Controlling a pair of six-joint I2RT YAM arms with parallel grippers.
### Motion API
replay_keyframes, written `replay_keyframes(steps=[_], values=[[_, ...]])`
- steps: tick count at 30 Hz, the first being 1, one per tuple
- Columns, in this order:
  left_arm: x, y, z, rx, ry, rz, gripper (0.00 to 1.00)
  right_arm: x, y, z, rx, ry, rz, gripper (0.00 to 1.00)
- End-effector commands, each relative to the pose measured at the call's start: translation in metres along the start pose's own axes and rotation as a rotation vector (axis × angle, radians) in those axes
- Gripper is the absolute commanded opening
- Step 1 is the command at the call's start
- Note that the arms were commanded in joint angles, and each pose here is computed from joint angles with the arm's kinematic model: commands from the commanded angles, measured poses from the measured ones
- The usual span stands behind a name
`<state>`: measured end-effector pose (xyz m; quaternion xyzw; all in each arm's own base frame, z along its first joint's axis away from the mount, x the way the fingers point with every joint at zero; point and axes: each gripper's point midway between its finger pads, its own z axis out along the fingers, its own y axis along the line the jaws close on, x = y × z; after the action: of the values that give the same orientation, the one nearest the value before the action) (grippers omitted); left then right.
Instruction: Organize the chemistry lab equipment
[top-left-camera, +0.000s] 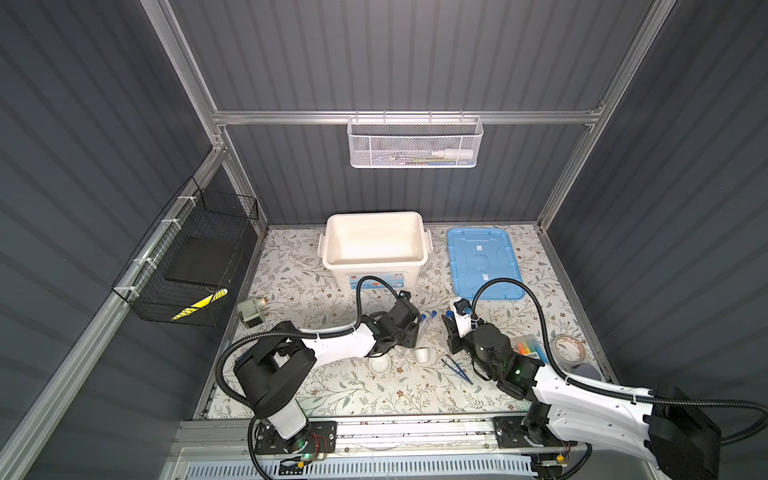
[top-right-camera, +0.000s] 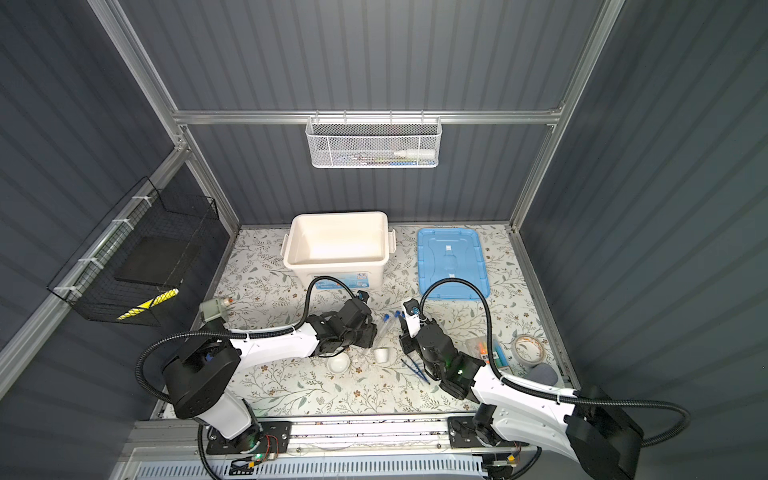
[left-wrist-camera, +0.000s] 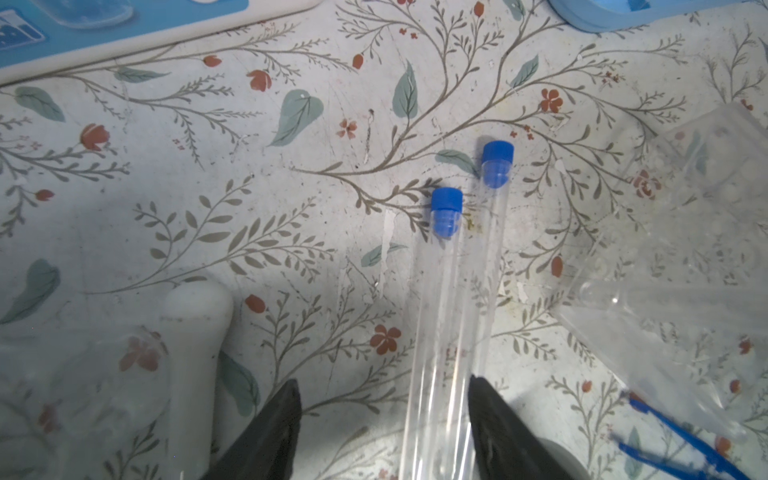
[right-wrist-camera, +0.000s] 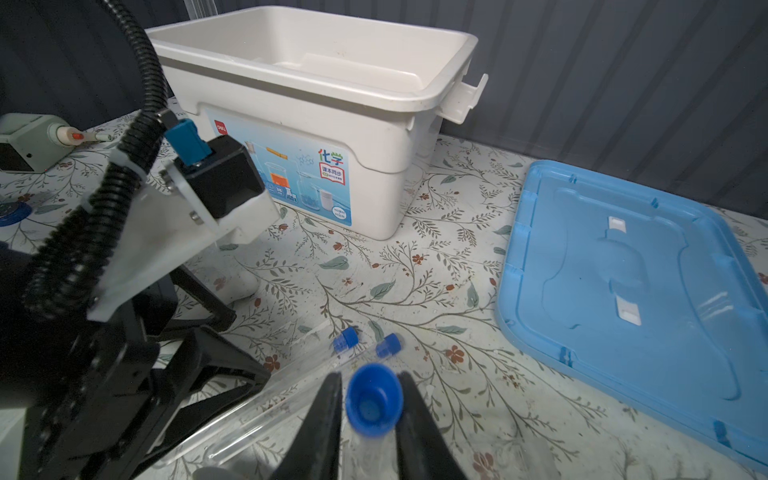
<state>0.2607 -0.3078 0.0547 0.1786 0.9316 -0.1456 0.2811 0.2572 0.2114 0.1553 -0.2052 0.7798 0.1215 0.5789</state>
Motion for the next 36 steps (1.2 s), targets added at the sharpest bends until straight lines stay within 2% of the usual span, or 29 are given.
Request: replay_keyframes(steps=[1, 10, 15, 22, 32, 36], values=[[0.006, -0.001, 0.007, 0.013, 0.023, 0.009, 0.66, 0.002, -0.001, -0.001, 0.011, 0.007, 0.003, 0.26], [0.007, -0.002, 0.009, 0.015, 0.028, 0.013, 0.65, -0.002, -0.004, -0.004, 0.021, -0.003, 0.023, 0.28], [0.008, -0.004, 0.012, 0.018, 0.039, 0.018, 0.65, -0.006, -0.008, -0.006, 0.037, -0.005, 0.037, 0.46], [0.009, -0.006, 0.014, 0.020, 0.051, 0.028, 0.64, -0.011, -0.012, -0.009, 0.055, -0.003, 0.061, 0.61], [0.009, -0.010, 0.017, 0.029, 0.062, 0.058, 0.62, -0.032, -0.021, -0.021, 0.070, -0.030, 0.114, 0.93], [0.009, -0.012, 0.019, 0.037, 0.065, 0.069, 0.60, -0.042, -0.023, -0.027, 0.062, -0.051, 0.128, 0.98]])
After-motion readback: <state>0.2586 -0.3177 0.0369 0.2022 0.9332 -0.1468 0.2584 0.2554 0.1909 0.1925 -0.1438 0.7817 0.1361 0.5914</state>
